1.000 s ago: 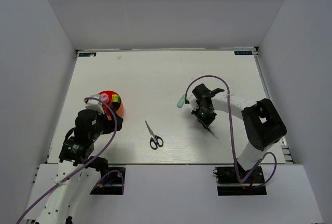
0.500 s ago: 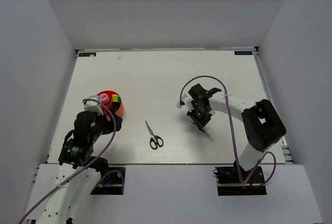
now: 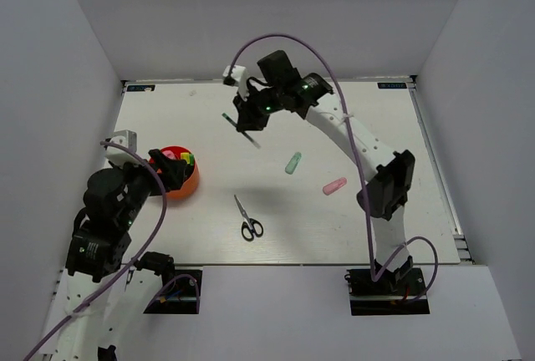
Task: Sort the stationery into containers
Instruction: Pick up the pen from the center of the board, then place the pen in the storage box.
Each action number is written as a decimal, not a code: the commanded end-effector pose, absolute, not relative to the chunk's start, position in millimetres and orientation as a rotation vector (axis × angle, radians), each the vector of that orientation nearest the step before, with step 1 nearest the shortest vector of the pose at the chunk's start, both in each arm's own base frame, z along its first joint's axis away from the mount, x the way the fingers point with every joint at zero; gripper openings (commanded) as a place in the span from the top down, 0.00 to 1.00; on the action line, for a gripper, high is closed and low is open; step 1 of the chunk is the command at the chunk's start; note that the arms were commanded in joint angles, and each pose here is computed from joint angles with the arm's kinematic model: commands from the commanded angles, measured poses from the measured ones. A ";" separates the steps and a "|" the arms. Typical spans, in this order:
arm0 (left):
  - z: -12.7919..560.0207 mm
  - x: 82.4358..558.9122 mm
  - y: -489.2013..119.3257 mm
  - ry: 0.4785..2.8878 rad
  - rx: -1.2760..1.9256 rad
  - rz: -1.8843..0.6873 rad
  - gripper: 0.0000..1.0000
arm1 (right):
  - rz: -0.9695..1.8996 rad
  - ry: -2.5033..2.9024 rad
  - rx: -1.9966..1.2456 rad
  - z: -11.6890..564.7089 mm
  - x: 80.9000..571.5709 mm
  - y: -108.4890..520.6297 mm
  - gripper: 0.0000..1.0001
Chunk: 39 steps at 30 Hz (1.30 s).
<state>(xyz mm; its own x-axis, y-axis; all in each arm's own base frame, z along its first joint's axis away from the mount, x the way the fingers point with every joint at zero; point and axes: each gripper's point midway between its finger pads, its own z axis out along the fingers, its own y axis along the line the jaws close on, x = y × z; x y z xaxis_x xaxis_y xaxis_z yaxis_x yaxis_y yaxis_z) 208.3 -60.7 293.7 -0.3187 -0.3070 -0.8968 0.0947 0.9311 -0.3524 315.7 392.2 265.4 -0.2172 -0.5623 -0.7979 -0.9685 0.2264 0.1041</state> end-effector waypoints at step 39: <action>321.0 182.8 -70.2 1.784 -0.061 -0.484 0.15 | 1.549 1.178 -1.360 252.3 231.8 624.9 1.00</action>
